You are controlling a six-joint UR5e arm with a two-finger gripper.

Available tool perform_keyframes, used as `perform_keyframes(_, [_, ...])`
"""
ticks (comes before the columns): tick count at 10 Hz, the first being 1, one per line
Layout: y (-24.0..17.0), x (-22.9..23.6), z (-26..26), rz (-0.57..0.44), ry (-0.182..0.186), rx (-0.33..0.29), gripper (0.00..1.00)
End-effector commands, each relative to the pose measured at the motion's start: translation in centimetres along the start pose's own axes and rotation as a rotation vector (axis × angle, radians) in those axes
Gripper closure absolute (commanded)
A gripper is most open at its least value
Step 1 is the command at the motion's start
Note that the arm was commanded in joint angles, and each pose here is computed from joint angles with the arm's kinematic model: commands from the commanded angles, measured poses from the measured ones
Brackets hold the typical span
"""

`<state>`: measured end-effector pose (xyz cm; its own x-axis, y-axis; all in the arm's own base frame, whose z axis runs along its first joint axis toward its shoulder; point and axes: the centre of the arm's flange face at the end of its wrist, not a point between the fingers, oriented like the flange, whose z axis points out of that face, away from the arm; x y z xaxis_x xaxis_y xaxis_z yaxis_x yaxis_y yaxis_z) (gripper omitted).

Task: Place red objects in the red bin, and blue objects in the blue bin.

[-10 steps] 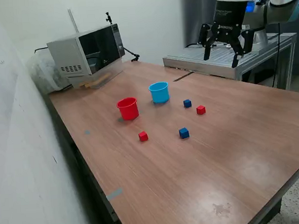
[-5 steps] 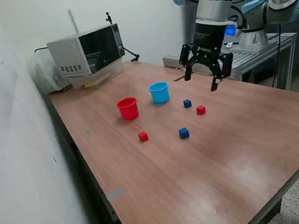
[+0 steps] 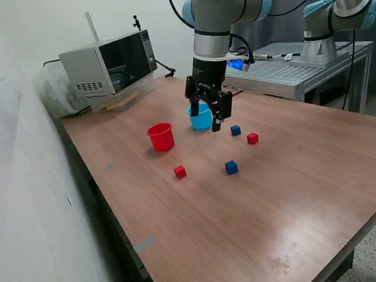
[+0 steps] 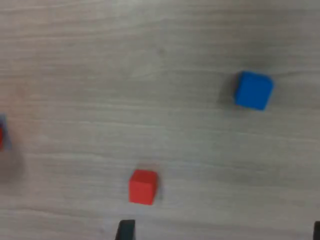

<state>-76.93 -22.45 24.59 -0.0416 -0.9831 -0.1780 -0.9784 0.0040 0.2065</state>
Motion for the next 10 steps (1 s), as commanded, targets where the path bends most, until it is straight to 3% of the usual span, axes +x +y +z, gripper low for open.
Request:
perform_keyframes(1, [1.0,-0.9,4.7,0.015,-0.007,0.04,0.0])
perform_keyframes(4, [0.1,0.7,8.5,-0.004,-0.009,0.086,0.0])
perform_keyframes(10, [2.5,1.2,8.7,0.006,0.013,0.03,0.0])
